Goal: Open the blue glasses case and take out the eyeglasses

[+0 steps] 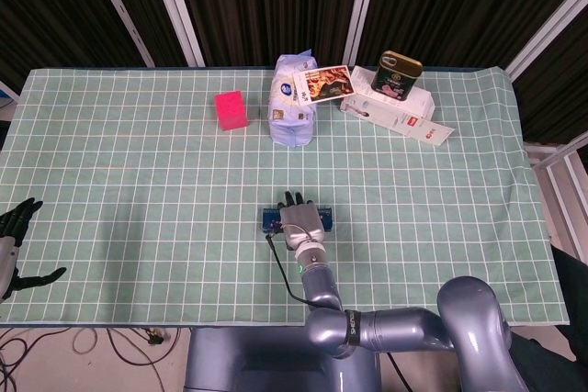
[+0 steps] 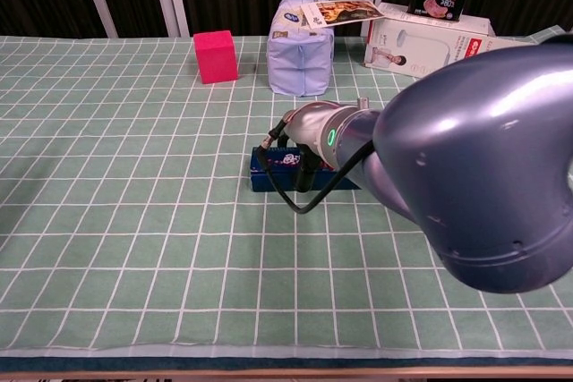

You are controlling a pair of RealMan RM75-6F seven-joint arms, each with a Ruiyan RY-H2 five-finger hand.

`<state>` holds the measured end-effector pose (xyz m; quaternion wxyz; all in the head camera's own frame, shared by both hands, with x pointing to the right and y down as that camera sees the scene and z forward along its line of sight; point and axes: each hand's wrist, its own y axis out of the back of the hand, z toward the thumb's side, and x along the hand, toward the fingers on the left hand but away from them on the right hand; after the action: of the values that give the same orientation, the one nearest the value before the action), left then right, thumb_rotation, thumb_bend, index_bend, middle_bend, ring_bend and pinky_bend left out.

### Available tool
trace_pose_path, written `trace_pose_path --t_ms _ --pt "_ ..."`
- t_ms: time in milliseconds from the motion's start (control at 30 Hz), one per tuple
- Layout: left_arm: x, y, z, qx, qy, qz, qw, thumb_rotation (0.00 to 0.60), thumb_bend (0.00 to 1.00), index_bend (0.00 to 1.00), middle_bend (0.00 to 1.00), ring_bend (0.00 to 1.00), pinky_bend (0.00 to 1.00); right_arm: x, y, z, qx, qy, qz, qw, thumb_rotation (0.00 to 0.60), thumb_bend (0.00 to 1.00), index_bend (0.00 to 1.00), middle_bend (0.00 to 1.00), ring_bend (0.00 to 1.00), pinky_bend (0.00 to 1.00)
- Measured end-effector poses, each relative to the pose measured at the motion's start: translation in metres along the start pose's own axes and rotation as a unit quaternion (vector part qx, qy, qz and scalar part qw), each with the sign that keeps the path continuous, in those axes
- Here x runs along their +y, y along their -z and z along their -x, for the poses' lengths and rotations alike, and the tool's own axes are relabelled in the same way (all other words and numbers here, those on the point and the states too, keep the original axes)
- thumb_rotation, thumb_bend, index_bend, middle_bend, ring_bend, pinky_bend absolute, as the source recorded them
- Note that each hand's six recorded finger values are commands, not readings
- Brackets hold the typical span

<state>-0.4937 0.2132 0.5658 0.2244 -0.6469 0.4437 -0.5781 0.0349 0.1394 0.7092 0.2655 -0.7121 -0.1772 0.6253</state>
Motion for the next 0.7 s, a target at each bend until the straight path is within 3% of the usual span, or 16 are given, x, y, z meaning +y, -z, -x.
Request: trace_pose_path --t_ms 333,700 --pt "0.000 0.000 0.000 0.000 0.000 0.001 1.0000 0.600 0.00 0.00 0.00 0.00 0.00 0.003 -0.001 -0.001 0.002 0.006 0.005 1.0000 0.600 0.80 0.23 0.00 0.00 0.24" --pt "0.000 0.001 0.000 0.001 0.000 0.002 1.0000 0.600 0.00 0.00 0.00 0.00 0.00 0.003 0.008 0.010 -0.010 0.011 0.004 0.9999 0.600 0.81 0.16 0.00 0.00 0.24"
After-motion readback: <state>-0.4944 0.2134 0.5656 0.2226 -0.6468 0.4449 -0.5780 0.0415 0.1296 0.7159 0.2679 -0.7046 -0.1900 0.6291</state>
